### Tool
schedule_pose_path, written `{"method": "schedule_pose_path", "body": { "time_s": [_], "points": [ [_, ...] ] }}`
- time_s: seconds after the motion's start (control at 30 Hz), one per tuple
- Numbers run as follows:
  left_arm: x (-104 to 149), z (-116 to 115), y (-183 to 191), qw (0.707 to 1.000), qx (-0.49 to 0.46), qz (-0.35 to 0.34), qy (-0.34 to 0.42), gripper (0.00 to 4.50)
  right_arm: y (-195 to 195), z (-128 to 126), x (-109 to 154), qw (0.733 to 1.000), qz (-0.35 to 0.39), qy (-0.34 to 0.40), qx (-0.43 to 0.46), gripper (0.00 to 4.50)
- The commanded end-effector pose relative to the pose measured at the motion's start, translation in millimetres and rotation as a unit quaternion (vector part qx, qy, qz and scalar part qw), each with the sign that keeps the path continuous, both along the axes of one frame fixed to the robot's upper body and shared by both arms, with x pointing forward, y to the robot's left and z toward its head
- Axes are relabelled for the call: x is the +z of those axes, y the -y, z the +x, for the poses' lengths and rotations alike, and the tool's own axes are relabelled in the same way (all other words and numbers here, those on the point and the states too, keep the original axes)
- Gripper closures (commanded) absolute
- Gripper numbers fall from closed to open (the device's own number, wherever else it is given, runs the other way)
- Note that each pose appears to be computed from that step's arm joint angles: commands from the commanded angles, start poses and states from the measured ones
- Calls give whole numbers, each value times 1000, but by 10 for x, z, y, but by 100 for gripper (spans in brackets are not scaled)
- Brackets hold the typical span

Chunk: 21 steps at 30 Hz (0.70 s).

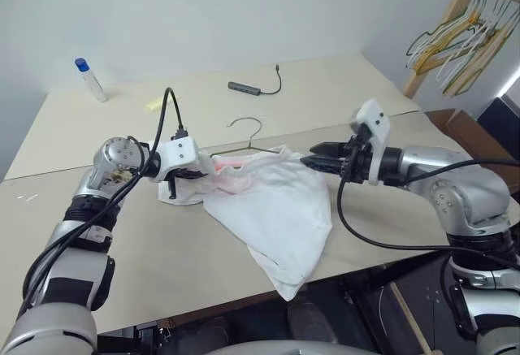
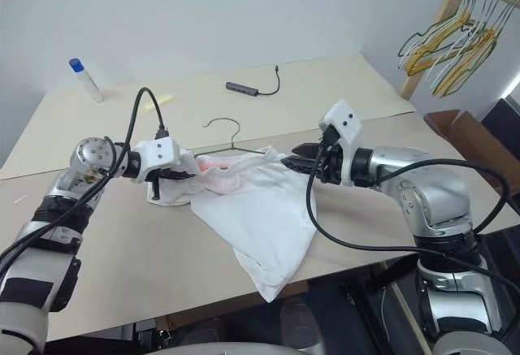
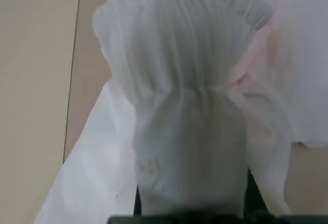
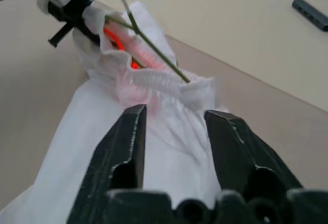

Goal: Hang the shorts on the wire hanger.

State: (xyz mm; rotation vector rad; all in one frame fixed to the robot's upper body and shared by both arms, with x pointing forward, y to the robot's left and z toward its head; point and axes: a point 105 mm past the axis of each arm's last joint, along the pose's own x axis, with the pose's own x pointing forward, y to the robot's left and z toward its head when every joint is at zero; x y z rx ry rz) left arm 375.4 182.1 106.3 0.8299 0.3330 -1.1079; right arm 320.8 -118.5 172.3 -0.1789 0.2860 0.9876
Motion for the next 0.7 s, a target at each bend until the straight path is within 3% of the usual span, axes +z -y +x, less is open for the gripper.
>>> {"method": "schedule_pose_path", "body": {
  "time_s": [0.03,0.13,0.33,0.7],
  "points": [
    [283,76,0,999,-1,-17,40,450,92,61,179,999,-18,47,-16,98],
    [357,65,22,999,-12,-22,47,450,63,86,326,996,-41,79,-4,3],
    [483,42,135,997,-43,-25,62,450,-89,211,467,985,-122,116,41,3],
    [619,-50,286,993,-80,-40,79,450,-215,550,141,953,-265,73,125,3]
  ]
}}
